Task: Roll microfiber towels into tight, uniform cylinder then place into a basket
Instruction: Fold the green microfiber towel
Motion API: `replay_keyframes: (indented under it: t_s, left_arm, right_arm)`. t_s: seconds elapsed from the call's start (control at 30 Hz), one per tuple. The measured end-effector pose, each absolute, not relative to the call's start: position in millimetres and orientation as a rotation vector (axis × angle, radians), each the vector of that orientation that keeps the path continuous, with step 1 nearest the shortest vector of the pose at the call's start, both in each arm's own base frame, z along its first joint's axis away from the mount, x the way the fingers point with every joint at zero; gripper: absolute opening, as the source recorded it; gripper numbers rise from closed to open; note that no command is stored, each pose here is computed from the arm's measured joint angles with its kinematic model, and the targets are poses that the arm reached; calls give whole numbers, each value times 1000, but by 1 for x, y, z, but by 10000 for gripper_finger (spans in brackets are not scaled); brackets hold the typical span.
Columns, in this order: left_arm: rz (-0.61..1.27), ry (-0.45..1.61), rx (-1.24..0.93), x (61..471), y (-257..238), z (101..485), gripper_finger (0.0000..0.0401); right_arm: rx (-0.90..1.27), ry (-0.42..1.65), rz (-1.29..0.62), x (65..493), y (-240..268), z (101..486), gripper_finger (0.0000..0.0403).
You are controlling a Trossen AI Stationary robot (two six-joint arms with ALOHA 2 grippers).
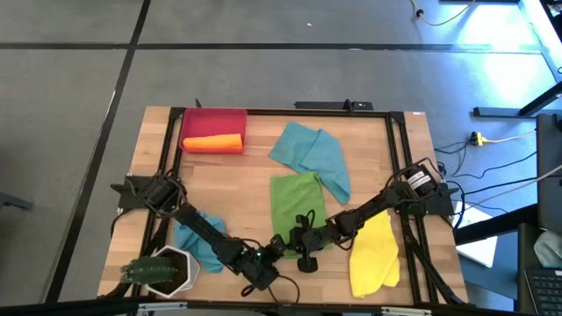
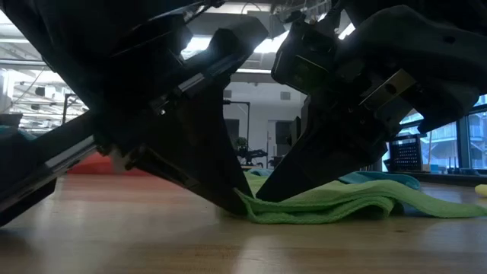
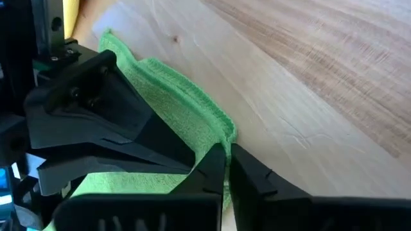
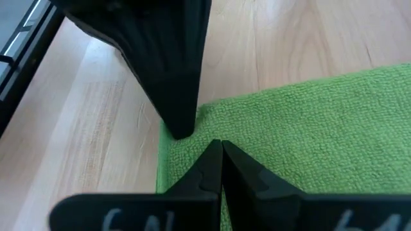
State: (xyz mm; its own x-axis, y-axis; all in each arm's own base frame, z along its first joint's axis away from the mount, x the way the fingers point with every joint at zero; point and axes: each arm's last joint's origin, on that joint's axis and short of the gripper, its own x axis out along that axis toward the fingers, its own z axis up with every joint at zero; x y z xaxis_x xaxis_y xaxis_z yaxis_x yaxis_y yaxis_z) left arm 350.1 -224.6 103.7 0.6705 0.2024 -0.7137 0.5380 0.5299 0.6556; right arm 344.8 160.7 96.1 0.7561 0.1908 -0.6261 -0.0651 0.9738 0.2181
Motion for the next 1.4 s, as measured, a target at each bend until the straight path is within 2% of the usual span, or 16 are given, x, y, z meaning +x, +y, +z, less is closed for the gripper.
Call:
replay_keyframes:
  t_s: [0.1,0.3,0.43,0.6,0.7,0.77,0.97,1.07,1.17,1.4]
  left_arm:
    - [-212,838,997,350,-225,107,2]
    - [-144,816,949,354,-227,118,1]
    - [-84,770,911,360,-226,135,0]
    - [-6,721,846,367,-217,160,0]
    - [27,695,794,369,-209,175,0]
    - [44,684,769,371,-204,183,0]
    - [116,654,712,375,-188,200,0]
    - [148,647,682,378,-179,205,0]
    - [177,650,679,380,-172,208,0]
    - [216,647,667,385,-162,211,0]
  right_arm:
    - [169,710,110,342,158,105,12]
    - [54,722,-110,320,159,144,12]
    - [12,621,-104,304,180,170,12]
    - [-72,548,-38,291,205,175,20]
    - [-90,557,-14,287,214,169,51]
    - [-101,564,-26,286,217,163,86]
    - [-117,536,-169,288,214,152,207]
    - [-125,493,-262,289,210,153,248]
    - [-164,459,-345,289,208,158,265]
    - [-223,501,-416,295,213,180,268]
